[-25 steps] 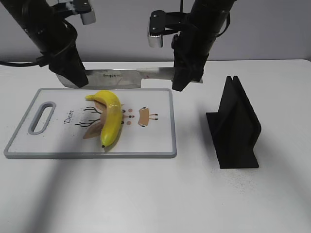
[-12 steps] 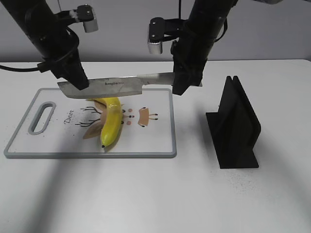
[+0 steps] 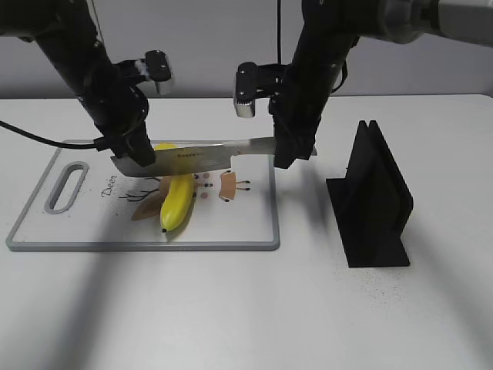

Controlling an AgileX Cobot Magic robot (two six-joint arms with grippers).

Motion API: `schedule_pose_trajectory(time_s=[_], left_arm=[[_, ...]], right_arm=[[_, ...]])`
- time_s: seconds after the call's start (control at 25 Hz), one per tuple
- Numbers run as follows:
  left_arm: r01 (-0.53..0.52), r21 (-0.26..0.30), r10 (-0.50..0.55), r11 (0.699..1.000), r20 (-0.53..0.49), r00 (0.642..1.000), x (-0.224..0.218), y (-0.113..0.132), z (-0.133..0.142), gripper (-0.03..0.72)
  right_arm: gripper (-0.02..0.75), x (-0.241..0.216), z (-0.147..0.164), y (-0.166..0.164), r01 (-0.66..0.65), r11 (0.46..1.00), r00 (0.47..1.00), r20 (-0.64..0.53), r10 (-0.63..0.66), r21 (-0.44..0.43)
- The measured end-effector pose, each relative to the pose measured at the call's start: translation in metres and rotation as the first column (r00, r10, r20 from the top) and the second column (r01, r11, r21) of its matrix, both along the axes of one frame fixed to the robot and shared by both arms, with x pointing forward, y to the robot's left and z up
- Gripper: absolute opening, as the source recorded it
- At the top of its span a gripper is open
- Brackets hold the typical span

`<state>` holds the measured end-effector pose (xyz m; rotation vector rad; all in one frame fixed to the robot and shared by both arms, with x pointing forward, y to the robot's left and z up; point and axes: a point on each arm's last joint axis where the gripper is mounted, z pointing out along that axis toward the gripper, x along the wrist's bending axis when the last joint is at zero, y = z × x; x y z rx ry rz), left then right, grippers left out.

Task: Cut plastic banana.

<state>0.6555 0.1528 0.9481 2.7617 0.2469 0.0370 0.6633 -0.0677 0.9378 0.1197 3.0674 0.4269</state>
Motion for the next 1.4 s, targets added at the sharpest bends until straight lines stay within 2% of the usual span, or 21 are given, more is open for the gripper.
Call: schedule_pose_trajectory(time_s=[0.08,0.24,0.68,1.04,1.32,1.4], left_arm=[[0.022,0.032,-0.023,0.999,0.030,0.999,-0.006,-0.007,-0.005,0.023],[0.032,0.059,-0.035,0.998,0.063,0.997,-0.014,-0.019,-0.027,0.011],[0.019,0.057,-0.023,0.998,0.069,0.997,-0.016,-0.018,-0.033,0.008],[0.037,0.076,-0.041,0.996,0.059,0.997,-0.022,-0.015,-0.023,0.002],[0.042,0.077,-0.051,0.996,0.121,0.991,-0.026,-0.011,0.006,0.003],[0.040,0.074,-0.049,0.996,0.132,0.990,-0.027,-0.011,0.012,0.035]], right_arm=[[0.160,0.001,-0.008,-0.001,-0.003,1.000,1.000,-0.015,0.002,-0.014],[0.167,0.002,-0.019,-0.002,-0.017,0.999,0.999,-0.035,0.016,-0.034],[0.169,0.002,-0.020,-0.001,-0.020,0.999,0.999,-0.035,0.019,-0.035],[0.169,0.003,-0.006,0.005,-0.037,0.999,0.998,-0.045,0.036,-0.016],[0.171,0.005,0.007,0.008,-0.047,0.999,0.998,-0.037,0.047,0.001],[0.171,0.005,0.010,0.009,-0.046,0.999,0.998,-0.033,0.046,0.006]])
